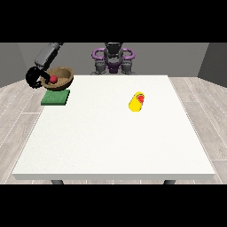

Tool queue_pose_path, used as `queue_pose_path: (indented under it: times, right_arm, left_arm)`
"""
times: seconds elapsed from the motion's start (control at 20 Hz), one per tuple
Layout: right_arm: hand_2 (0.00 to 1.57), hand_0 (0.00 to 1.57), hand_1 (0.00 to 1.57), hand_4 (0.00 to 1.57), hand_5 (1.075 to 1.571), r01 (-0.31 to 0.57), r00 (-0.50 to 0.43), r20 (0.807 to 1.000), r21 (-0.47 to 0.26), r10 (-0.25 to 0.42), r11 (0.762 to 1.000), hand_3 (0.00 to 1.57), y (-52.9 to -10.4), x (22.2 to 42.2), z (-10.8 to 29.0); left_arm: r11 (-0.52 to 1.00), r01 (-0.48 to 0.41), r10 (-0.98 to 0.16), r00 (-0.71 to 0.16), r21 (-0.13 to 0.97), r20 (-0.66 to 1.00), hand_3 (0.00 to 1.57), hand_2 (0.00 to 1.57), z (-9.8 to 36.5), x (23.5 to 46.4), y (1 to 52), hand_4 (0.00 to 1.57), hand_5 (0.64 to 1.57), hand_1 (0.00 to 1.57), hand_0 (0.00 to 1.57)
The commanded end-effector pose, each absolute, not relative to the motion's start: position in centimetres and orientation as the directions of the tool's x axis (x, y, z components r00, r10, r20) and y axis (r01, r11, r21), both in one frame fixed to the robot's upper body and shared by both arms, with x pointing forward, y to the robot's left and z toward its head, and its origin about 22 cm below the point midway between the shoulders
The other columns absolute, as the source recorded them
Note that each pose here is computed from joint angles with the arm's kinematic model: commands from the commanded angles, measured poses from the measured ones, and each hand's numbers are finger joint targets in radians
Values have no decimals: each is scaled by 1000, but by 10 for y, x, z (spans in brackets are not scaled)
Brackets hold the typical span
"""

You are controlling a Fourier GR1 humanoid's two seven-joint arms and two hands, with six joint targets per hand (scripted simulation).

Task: Pick the cup and pour the ball into the bowl, then pick the bowl and place it on the pad

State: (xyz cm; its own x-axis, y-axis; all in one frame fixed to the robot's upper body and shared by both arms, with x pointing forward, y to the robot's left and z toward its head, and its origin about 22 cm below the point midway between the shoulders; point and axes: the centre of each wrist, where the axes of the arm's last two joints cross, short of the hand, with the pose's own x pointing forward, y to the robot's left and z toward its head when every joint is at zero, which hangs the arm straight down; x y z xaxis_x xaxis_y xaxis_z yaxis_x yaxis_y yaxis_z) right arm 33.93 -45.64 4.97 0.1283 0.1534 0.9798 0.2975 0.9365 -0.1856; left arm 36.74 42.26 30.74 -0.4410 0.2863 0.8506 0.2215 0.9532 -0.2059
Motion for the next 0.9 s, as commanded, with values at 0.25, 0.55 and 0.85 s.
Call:
queue_pose_path:
  times: [0.25, 0.55, 0.85]
  right_arm:
    - [1571, 1571, 1571, 1163, 1563, 357, 48, 986, -164, 157, 920, 537, -491, 318, 47]
    - [1571, 1571, 1571, 0, 1554, 551, 44, 995, -102, 93, 828, 1141, -522, 312, 79]
    - [491, 346, 346, 0, 1465, 554, 2, 991, -111, 132, 825, 709, -543, 304, 108]
  left_arm:
    - [947, 286, 290, -555, -149, 780, 0, 0, 353, 347, 393, 0, 1570, 0, 0]
    - [935, 343, 294, -600, -93, 744, 0, 0, 390, 319, 381, 0, 1567, 0, 0]
    - [952, 296, 249, -611, -75, 752, 0, 0, 374, 305, 382, 0, 1563, 0, 0]
